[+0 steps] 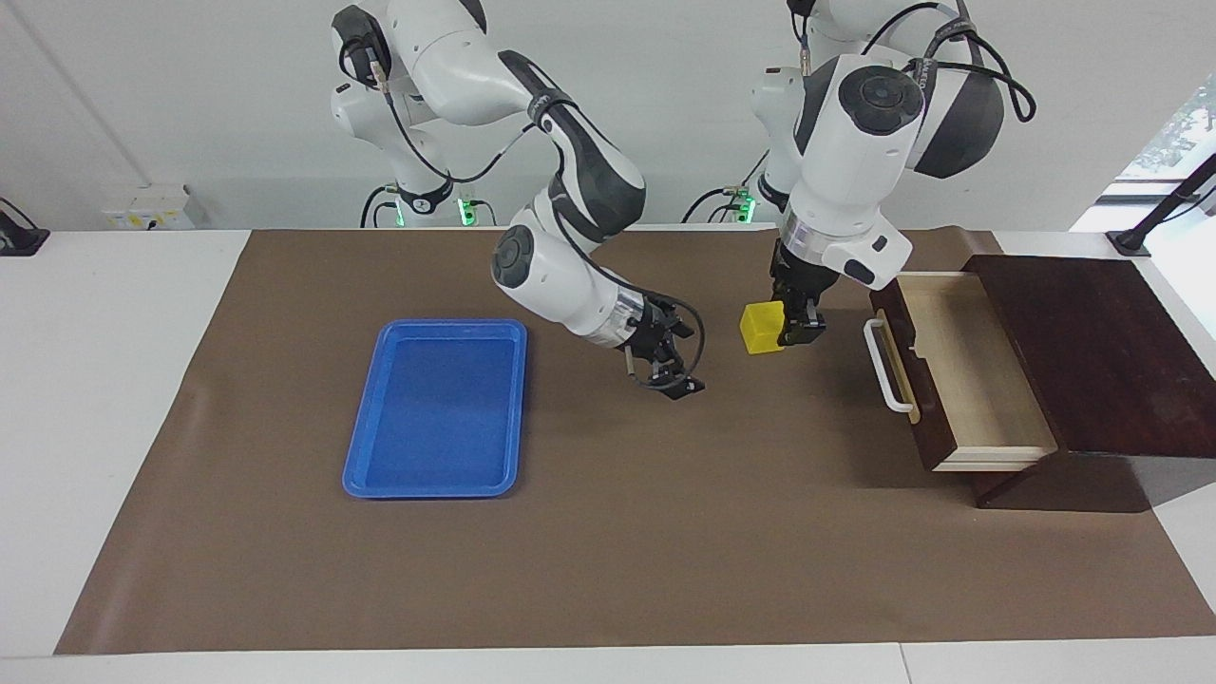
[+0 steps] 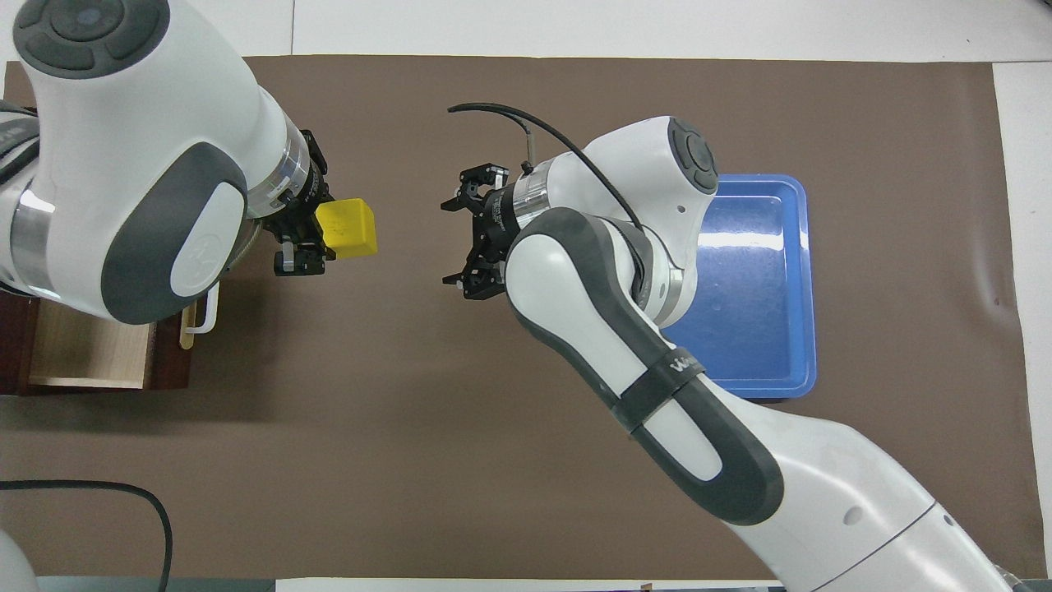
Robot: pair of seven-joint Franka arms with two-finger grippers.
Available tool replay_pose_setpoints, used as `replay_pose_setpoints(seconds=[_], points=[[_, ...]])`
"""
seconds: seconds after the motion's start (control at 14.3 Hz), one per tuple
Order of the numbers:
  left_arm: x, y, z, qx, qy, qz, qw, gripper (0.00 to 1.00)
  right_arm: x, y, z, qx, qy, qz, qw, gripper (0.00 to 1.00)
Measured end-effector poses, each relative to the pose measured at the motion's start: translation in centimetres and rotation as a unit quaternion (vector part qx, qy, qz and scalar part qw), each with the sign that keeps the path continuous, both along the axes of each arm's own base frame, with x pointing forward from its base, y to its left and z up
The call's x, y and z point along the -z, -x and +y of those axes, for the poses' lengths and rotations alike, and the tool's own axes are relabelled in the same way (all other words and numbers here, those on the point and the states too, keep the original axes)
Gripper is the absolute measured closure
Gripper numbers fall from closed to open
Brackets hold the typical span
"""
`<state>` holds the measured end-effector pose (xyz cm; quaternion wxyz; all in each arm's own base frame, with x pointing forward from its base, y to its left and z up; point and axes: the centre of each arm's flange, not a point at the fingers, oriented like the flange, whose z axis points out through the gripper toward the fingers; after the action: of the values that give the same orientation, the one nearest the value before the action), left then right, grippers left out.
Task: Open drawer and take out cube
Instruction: 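Lift the yellow cube out with the left gripper toward the right gripper, then close the right gripper on the yellow cube held by the left gripper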
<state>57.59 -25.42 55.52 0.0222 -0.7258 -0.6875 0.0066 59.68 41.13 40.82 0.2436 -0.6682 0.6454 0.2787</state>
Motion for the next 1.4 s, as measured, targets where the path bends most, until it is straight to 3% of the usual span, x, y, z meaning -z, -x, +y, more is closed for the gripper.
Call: replay_pose_setpoints(seconds=[0.49,1.4], points=[[0.1,-0.1,-0.1,0.001,0.001,-0.002,1.000,0.45,-1.3,2.0,3.3,-0.022,-0.006,-0.006,1.000,0.00],[0.2,-0.1,-0.2,0.001,0.001,-0.003,1.000,0.45,-6.6,1.1,1.7,0.006,-0.023,-0.007,1.000,0.00]])
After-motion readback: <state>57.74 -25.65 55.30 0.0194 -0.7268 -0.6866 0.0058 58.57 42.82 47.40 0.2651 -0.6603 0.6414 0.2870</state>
